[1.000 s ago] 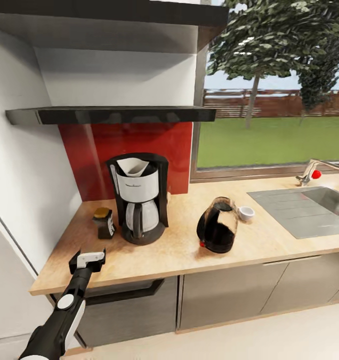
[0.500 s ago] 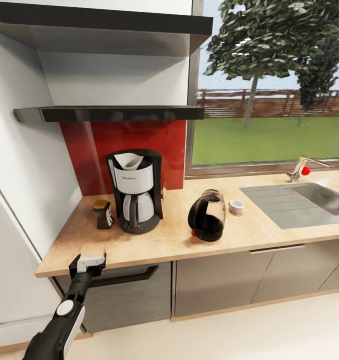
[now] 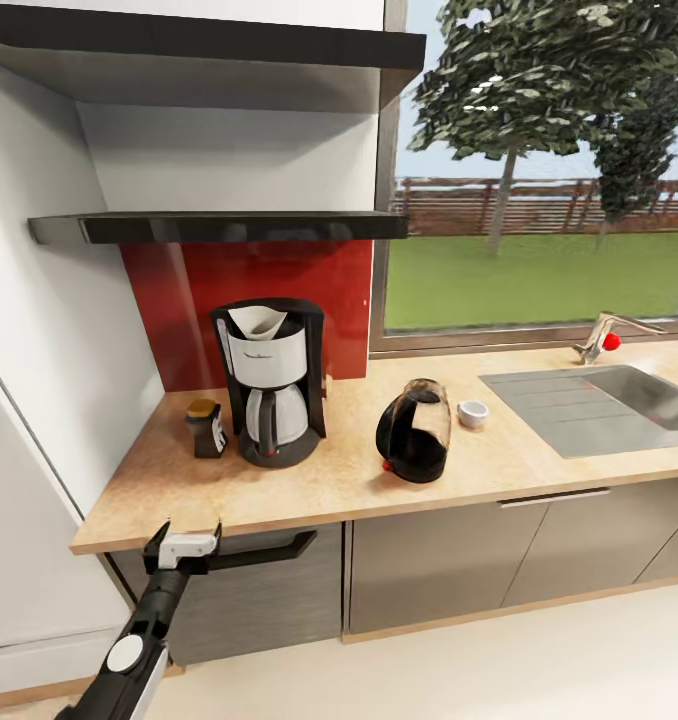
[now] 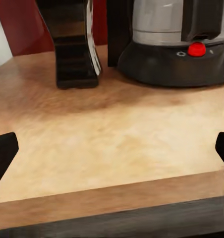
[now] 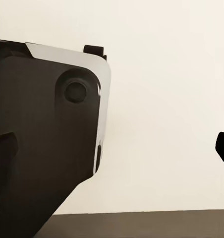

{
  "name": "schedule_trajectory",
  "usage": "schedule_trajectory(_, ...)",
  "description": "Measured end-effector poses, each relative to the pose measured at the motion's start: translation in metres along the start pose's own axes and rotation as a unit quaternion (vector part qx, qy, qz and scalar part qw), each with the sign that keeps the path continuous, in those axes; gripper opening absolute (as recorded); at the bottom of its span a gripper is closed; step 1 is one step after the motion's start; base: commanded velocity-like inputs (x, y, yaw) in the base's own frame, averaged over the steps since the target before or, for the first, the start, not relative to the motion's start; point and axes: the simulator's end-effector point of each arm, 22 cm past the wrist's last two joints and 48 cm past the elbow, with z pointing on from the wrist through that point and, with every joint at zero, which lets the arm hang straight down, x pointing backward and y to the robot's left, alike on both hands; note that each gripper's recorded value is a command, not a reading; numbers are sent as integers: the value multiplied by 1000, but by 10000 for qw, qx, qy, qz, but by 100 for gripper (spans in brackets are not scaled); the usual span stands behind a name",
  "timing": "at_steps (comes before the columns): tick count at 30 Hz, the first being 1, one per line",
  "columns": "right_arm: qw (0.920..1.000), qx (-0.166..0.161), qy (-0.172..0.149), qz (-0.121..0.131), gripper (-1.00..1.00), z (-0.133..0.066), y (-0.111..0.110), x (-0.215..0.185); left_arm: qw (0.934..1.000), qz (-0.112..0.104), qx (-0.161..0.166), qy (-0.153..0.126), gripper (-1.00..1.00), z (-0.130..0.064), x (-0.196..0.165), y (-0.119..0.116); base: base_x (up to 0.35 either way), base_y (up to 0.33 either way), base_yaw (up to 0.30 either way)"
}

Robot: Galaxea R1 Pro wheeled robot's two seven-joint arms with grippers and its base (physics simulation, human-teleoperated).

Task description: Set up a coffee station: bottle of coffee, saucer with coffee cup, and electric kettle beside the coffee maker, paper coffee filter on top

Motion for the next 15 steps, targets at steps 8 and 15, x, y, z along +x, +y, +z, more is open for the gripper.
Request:
schedule_trajectory(8, 10000, -71, -28, -3, 100, 1, 11, -3, 9997, 20, 110, -226, 100, -55, 15, -6, 0, 0, 0)
schedule_trajectory(15, 9999, -96, -73, -11, 100, 1, 14, -7, 9998, 31, 110, -148, 100, -111, 44, -5, 0, 0, 0)
